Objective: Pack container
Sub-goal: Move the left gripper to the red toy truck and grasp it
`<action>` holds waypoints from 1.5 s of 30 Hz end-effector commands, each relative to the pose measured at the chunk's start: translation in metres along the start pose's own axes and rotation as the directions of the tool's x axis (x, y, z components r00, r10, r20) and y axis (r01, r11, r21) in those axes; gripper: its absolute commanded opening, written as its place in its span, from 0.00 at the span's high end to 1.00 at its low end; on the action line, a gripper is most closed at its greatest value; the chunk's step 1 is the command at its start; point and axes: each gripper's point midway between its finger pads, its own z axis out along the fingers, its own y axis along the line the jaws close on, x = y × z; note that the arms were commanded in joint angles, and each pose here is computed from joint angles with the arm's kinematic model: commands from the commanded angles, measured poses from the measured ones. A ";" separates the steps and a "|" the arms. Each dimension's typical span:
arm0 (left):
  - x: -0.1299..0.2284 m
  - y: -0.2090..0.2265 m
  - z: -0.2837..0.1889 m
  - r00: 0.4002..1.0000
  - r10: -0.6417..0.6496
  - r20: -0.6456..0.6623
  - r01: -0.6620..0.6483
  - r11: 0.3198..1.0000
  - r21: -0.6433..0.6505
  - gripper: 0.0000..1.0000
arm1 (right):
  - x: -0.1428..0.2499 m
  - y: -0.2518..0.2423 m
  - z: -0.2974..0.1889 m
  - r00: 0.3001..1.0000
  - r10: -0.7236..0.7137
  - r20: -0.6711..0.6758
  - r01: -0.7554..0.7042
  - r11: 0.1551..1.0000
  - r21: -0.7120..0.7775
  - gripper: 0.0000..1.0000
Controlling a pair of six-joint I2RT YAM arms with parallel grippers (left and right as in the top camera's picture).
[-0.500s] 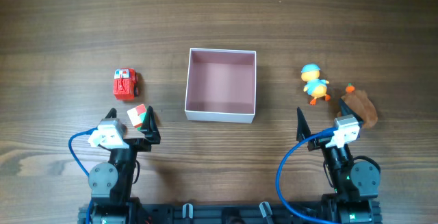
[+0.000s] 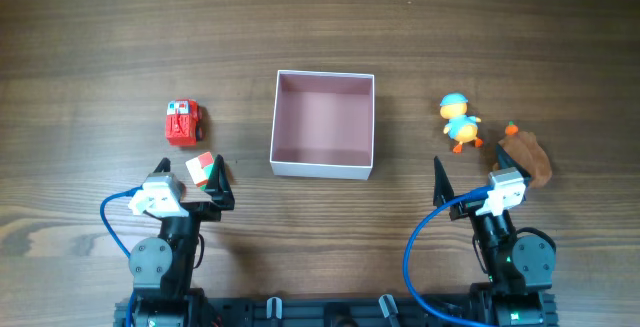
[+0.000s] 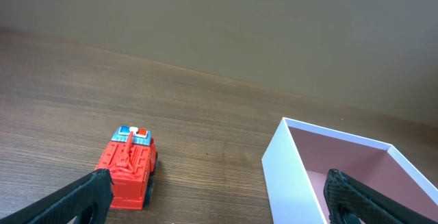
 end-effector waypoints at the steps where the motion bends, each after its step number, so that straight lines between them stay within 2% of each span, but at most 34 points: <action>1: 0.001 0.004 0.000 1.000 -0.014 0.003 0.014 1.000 -0.015 0.00 | -0.003 0.002 -0.001 1.000 -0.008 0.014 0.008 1.000 -0.011 0.00; 20: 0.001 0.004 0.000 1.000 -0.014 0.003 0.014 1.000 -0.014 0.00 | -0.003 0.002 -0.001 1.000 -0.006 0.014 0.006 1.000 -0.011 0.00; 22: 0.001 0.004 0.000 1.000 -0.014 0.003 0.014 1.000 -0.014 0.00 | -0.002 0.002 0.000 0.997 0.080 0.010 -0.080 0.997 -0.012 0.00; 25: 0.001 0.004 0.000 1.000 -0.014 0.005 0.014 1.000 -0.014 0.00 | 0.013 0.002 0.003 0.975 0.213 -0.058 -0.213 0.977 0.000 0.00; 28: -0.004 0.002 -0.001 0.992 -0.127 -0.004 0.127 0.992 -0.014 0.00 | 0.022 0.004 0.008 0.945 0.291 -0.151 -0.293 0.956 0.012 0.00; 34: -0.046 -0.010 0.001 0.978 -0.137 -0.159 0.126 0.989 -0.080 0.00 | -0.004 0.009 0.034 0.862 0.366 -0.351 -0.383 0.923 0.022 0.00; 37: -0.075 -0.018 0.014 0.915 -0.177 -0.362 0.119 0.977 -0.176 0.00 | -0.017 0.005 0.051 0.750 0.329 -0.574 -0.354 0.932 0.073 0.00; 39: -0.090 -0.019 0.022 0.866 -0.191 -0.462 0.090 0.968 -0.232 0.00 | -0.024 0.004 0.053 0.680 0.291 -0.672 -0.327 0.942 0.077 0.00; 41: -0.098 -0.014 0.027 0.775 -0.180 -0.605 -0.004 0.957 -0.290 0.00 | -0.032 0.004 0.048 0.589 0.201 -0.783 -0.275 0.961 0.040 0.00; 42: -0.100 -0.014 0.027 0.746 -0.164 -0.645 -0.037 0.958 -0.286 0.00 | -0.034 0.004 0.048 0.575 0.183 -0.798 -0.267 0.963 0.029 0.00; 43: -0.100 -0.012 0.026 0.690 -0.157 -0.706 -0.076 0.955 -0.287 0.00 | -0.035 0.005 0.046 0.548 0.184 -0.816 -0.271 0.962 0.036 0.00; 45: -0.102 -0.012 0.027 0.643 -0.152 -0.751 -0.107 0.952 -0.285 0.00 | -0.031 0.006 0.037 0.513 0.177 -0.840 -0.269 0.962 0.039 0.00</action>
